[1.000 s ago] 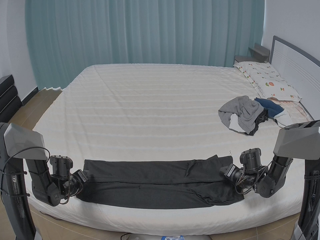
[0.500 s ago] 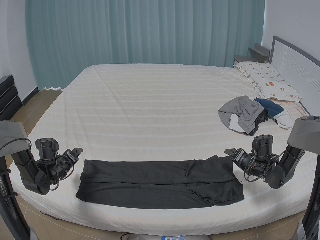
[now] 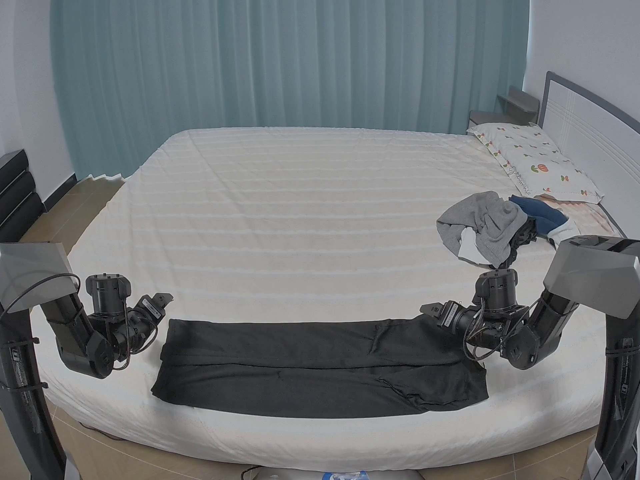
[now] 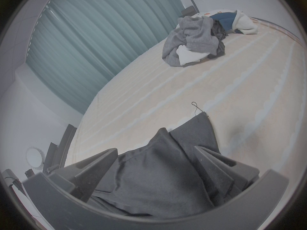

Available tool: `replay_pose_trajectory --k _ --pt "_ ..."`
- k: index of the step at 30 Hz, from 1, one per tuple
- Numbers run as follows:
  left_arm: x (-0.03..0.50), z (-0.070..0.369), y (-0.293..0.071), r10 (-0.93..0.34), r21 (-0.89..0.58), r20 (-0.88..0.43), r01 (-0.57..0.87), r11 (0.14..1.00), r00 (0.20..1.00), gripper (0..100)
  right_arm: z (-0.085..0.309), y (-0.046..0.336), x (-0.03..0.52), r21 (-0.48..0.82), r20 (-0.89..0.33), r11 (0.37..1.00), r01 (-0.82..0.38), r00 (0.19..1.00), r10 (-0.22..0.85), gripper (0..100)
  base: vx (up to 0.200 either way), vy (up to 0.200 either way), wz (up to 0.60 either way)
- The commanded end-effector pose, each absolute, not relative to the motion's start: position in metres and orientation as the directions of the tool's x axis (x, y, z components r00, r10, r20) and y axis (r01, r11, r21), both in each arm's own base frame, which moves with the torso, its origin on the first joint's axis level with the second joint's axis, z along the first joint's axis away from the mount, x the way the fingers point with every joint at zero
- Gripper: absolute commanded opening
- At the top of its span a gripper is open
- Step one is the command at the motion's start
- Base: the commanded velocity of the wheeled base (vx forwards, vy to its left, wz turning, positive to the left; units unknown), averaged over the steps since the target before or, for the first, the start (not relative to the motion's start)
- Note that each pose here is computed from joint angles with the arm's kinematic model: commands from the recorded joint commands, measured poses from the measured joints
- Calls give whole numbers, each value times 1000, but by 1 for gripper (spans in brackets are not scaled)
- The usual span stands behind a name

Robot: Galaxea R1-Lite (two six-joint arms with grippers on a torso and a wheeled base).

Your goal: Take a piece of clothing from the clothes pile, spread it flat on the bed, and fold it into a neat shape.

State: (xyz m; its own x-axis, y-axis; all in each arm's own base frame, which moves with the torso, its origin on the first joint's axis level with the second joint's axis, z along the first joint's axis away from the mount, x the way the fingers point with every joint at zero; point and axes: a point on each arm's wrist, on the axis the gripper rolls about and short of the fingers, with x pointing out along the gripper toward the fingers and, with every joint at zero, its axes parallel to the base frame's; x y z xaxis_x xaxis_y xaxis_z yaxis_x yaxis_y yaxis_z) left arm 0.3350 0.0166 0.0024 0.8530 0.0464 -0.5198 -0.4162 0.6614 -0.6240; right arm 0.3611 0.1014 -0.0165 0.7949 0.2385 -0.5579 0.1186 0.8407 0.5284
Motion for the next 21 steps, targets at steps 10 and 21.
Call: replay_pose_trajectory --k 10,21 --pt "337 -4 17 49 -618 -532 -428 660 845 100 -36 99 356 474 -613 871 129 759 221 0 0 0 0" --pt "338 -4 18 50 -620 -528 -426 659 847 100 -23 82 347 461 -609 875 148 770 191 0 0 0 0"
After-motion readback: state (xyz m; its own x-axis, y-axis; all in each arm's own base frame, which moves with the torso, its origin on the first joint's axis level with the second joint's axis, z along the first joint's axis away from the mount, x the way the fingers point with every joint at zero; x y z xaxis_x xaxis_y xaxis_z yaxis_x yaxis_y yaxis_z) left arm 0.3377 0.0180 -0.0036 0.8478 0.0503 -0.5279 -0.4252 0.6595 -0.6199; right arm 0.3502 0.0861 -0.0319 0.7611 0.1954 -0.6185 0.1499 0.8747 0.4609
